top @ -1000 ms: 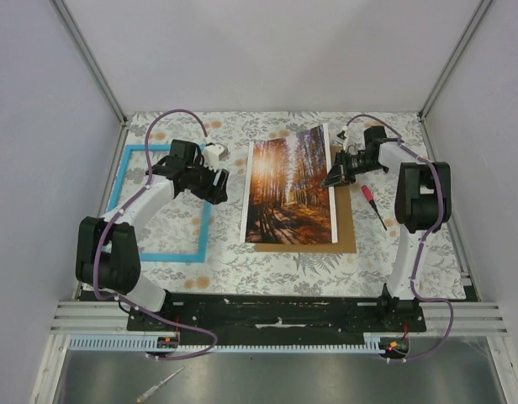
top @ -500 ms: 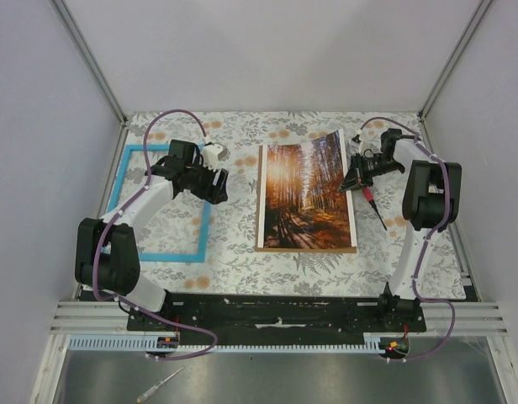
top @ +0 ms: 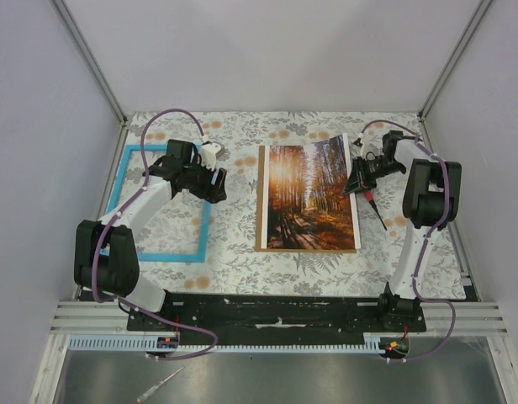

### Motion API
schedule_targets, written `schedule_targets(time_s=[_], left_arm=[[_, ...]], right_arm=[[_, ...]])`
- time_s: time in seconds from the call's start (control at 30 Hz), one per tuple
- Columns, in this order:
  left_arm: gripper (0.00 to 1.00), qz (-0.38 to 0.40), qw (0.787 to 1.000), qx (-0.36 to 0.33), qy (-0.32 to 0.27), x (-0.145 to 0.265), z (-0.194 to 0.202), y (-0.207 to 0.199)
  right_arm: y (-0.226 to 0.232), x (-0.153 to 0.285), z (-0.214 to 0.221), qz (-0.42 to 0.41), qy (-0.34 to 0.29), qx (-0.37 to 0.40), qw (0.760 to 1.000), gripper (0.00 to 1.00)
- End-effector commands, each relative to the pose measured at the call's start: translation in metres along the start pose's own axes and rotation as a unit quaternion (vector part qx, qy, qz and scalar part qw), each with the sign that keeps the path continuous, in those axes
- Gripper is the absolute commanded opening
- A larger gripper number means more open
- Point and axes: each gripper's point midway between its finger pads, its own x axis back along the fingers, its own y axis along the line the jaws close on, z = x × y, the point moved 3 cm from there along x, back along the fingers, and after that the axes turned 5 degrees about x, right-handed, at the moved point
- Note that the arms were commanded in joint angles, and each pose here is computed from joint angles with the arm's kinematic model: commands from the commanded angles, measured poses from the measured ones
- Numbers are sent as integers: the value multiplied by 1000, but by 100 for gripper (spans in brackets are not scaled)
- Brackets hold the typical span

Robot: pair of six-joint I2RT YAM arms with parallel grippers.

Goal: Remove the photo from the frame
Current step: Move the photo to the photo frame.

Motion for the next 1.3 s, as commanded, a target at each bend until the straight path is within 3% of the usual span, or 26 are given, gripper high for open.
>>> schedule_targets(time_s=[0.0,0.47,0.53,0.63,1.03,1.27], left_arm=[[77,7,999,3,-32,8,-12,-4],[78,1,999,6,-39,12,-16,1],[79,-1,999,5,-41,13,-17,1],[84,-8,999,4,-46,17,-19,3],[96,-111,988,1,-110,67,-48,22],[100,-214,966,-1,-141,111,-35,35]], right_arm=[[-7,17,-12,28,-16,15,999,23],[-15,39,-17,101,-23,35,994,54],[-11,47,-20,114,-31,41,992,64],[-3,60,-25,134,-49,56,988,98],[39,112,-17,230,-145,136,953,98],[58,146,8,329,-214,202,897,98]])
